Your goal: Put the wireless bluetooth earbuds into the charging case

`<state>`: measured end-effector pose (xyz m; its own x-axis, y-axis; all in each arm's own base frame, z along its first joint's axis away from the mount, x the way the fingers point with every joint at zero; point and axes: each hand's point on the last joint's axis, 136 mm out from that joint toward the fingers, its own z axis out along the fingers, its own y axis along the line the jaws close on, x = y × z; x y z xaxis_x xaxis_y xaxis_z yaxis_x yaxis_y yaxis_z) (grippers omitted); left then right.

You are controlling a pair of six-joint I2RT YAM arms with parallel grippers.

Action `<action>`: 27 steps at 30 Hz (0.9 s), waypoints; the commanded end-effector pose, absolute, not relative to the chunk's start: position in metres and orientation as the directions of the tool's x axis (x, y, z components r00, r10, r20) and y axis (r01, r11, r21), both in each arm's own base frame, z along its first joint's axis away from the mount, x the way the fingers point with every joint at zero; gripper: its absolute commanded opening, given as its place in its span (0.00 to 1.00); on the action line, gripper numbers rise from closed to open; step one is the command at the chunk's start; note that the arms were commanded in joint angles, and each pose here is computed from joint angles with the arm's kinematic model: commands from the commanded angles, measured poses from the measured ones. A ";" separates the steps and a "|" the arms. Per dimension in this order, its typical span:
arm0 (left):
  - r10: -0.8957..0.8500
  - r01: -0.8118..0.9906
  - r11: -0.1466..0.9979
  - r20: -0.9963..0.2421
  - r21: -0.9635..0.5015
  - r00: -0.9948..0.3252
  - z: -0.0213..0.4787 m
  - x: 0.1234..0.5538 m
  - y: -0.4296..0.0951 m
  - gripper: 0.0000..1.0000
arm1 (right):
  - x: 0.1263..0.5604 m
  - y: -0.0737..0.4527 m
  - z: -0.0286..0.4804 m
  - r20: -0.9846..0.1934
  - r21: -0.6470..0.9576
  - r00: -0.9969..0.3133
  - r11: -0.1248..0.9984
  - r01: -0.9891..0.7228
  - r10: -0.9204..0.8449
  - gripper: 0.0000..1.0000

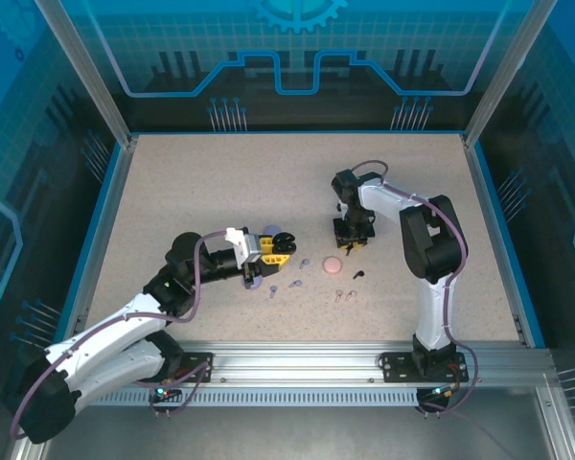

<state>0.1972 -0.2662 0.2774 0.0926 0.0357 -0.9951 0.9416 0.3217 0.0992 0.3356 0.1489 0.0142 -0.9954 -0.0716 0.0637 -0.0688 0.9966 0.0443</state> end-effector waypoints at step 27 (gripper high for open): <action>0.044 0.940 0.326 -0.995 0.103 0.093 0.273 0.197 -0.267 0.09 | 0.316 0.153 0.022 0.098 0.034 -0.985 0.990 -0.140 -0.143 0.25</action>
<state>0.1987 -0.2667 0.2754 0.0870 0.0398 -0.9954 0.9410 0.3246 0.0952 0.3266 0.1507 0.0254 -0.9925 -0.1089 0.0564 -0.1064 0.9933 0.0460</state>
